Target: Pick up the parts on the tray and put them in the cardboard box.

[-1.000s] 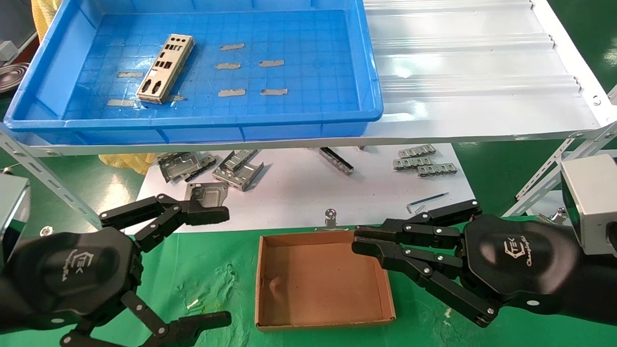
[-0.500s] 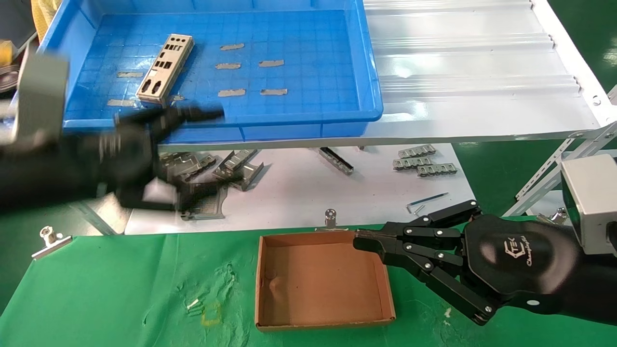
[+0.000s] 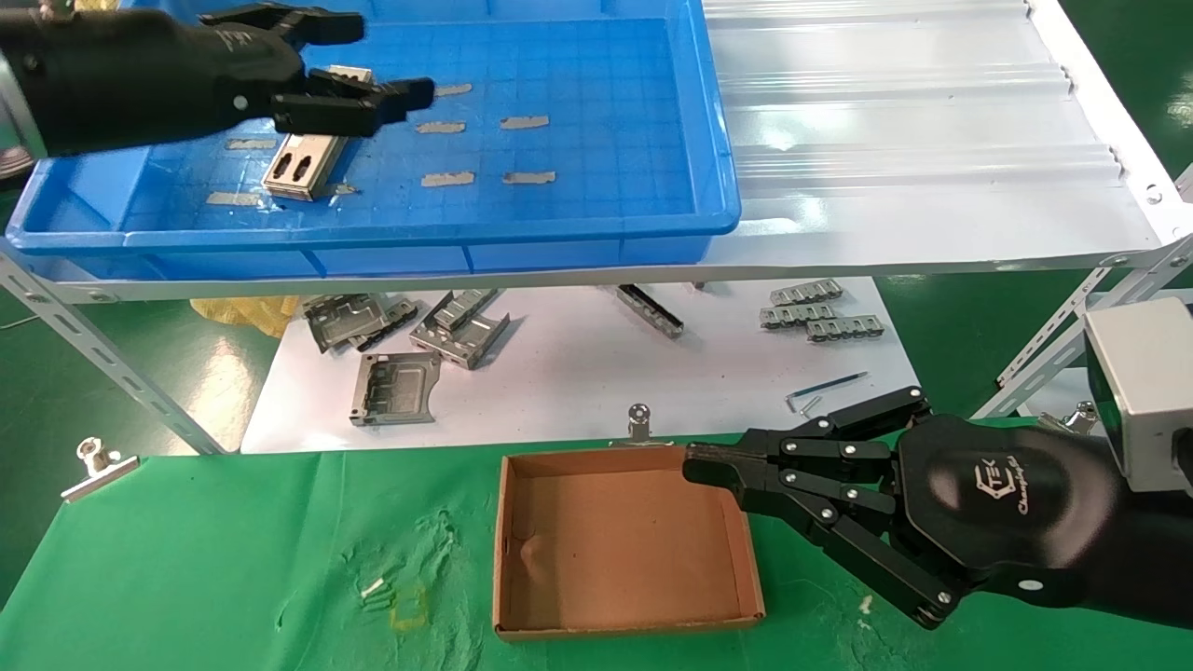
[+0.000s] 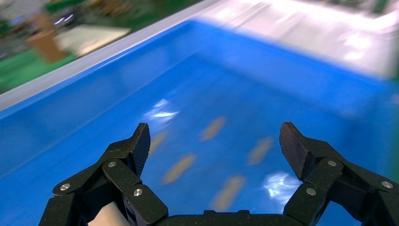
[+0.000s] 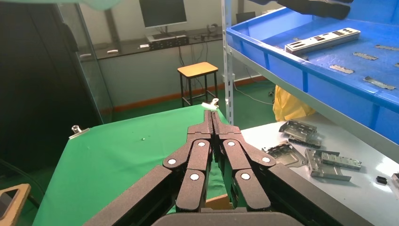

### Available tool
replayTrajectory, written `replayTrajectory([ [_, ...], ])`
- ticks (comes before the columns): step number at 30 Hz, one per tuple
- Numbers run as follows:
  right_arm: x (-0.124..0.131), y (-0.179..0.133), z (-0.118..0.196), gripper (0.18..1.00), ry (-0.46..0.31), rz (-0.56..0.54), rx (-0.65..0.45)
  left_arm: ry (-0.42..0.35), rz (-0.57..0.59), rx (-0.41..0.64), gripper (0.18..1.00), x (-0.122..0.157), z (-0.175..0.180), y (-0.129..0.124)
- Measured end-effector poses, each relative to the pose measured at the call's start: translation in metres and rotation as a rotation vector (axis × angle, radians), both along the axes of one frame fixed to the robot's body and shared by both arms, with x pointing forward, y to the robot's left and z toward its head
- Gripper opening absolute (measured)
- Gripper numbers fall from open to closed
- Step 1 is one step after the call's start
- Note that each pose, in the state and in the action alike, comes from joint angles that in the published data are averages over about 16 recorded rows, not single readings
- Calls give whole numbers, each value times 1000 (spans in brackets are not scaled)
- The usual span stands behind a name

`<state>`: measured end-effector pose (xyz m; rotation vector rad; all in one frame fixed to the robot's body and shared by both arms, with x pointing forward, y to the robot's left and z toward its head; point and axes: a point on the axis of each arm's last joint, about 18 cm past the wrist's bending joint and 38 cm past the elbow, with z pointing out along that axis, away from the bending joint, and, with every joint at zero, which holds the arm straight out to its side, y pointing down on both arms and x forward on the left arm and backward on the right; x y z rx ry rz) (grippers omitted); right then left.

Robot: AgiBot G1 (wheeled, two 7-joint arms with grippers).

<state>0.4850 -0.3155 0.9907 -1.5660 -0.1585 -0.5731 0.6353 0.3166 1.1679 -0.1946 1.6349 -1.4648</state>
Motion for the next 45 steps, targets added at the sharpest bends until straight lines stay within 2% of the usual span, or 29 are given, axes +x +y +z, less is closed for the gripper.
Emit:
replayTrajectory([
  [5, 0, 0, 0, 191, 0, 0, 0, 26, 106, -8, 1001, 17, 10, 12],
  [11, 0, 0, 0, 191, 0, 0, 0, 63, 181, -32, 1001, 28, 13, 24],
  [26, 0, 0, 0, 209, 0, 0, 0, 143, 255, -112, 1001, 44, 8, 33],
  [32, 0, 0, 0, 251, 0, 0, 0, 147, 266, -118, 998, 48, 7, 32],
  [38, 0, 0, 0, 330, 0, 0, 0, 150, 266, -121, 985, 50, 5, 31],
  [45, 0, 0, 0, 467, 0, 0, 0, 157, 273, -133, 936, 52, 3, 32],
])
